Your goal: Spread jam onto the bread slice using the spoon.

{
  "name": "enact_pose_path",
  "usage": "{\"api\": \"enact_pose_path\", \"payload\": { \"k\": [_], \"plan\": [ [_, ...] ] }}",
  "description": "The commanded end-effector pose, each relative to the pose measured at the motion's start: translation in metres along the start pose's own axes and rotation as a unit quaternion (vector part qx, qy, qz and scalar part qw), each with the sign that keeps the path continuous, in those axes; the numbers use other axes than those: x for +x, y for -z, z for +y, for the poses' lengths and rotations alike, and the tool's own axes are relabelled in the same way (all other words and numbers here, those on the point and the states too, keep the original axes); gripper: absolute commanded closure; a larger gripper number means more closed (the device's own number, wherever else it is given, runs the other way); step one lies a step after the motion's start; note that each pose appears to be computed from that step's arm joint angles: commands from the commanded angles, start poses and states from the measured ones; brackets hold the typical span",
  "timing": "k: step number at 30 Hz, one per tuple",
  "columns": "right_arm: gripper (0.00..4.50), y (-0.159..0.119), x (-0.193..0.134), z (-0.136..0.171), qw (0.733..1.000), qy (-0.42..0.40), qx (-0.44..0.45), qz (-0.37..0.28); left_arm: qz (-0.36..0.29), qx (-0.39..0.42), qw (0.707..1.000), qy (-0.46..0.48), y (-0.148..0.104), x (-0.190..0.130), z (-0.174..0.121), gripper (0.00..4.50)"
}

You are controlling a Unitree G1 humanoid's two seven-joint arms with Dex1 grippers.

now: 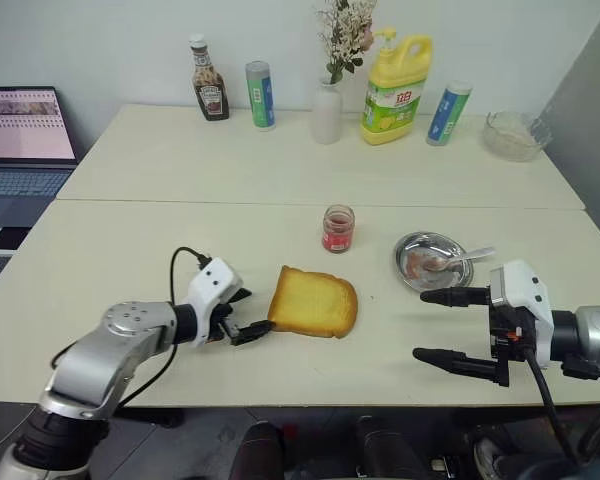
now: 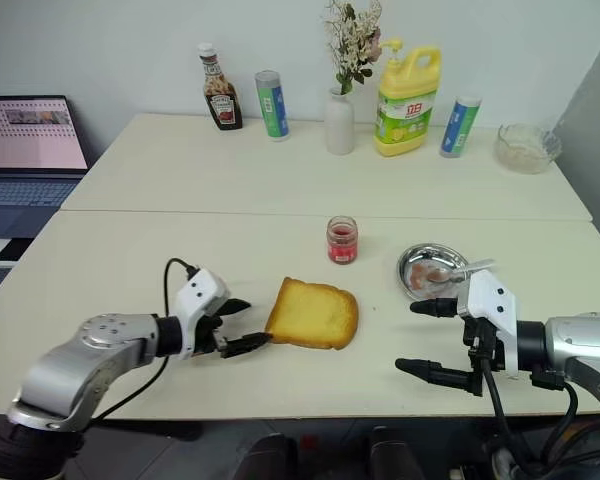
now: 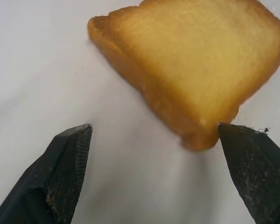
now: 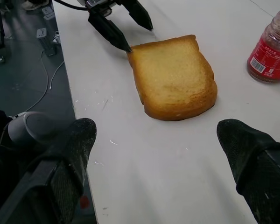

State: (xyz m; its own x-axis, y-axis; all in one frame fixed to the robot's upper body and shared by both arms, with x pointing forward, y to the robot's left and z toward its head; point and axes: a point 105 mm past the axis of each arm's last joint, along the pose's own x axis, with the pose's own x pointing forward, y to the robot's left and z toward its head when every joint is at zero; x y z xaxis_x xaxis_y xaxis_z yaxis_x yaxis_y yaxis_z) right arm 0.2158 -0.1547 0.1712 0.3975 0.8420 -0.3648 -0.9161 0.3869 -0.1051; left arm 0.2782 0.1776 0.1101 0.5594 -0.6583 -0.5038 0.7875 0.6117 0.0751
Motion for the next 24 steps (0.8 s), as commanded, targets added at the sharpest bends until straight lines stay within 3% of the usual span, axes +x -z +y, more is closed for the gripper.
{"api": "enact_pose_path", "payload": {
  "k": [1, 3, 7, 11, 14, 17, 24],
  "plan": [
    [0.00, -0.013, -0.017, -0.021, 0.995, 0.087, -0.010, -0.048, -0.117, 0.065, 0.991, 0.030, -0.065, -0.017, -0.004, 0.03],
    [0.00, -0.010, -0.021, -0.025, 0.991, 0.116, -0.010, -0.060, -0.153, 0.084, 0.983, 0.050, -0.090, -0.012, -0.012, 0.03],
    [0.00, 0.003, -0.041, -0.051, 0.962, 0.250, 0.013, -0.107, -0.151, 0.207, 0.959, 0.121, -0.117, 0.002, -0.047, 0.03],
    [0.00, 0.028, -0.060, -0.074, 0.908, 0.375, 0.098, -0.157, -0.147, 0.266, 0.940, 0.154, -0.127, 0.010, -0.060, 0.03],
    [0.00, 0.048, -0.064, -0.088, 0.853, 0.444, 0.187, -0.201, -0.130, 0.306, 0.929, 0.160, -0.122, 0.021, -0.062, 0.03],
    [0.00, 0.068, -0.061, -0.100, 0.802, 0.482, 0.270, -0.226, -0.137, 0.310, 0.924, 0.179, -0.122, 0.030, -0.070, 0.03],
    [0.00, 0.092, -0.050, -0.136, 0.756, 0.479, 0.370, -0.249, -0.172, 0.288, 0.921, 0.198, -0.135, 0.037, -0.083, 0.03]
  ]
}}
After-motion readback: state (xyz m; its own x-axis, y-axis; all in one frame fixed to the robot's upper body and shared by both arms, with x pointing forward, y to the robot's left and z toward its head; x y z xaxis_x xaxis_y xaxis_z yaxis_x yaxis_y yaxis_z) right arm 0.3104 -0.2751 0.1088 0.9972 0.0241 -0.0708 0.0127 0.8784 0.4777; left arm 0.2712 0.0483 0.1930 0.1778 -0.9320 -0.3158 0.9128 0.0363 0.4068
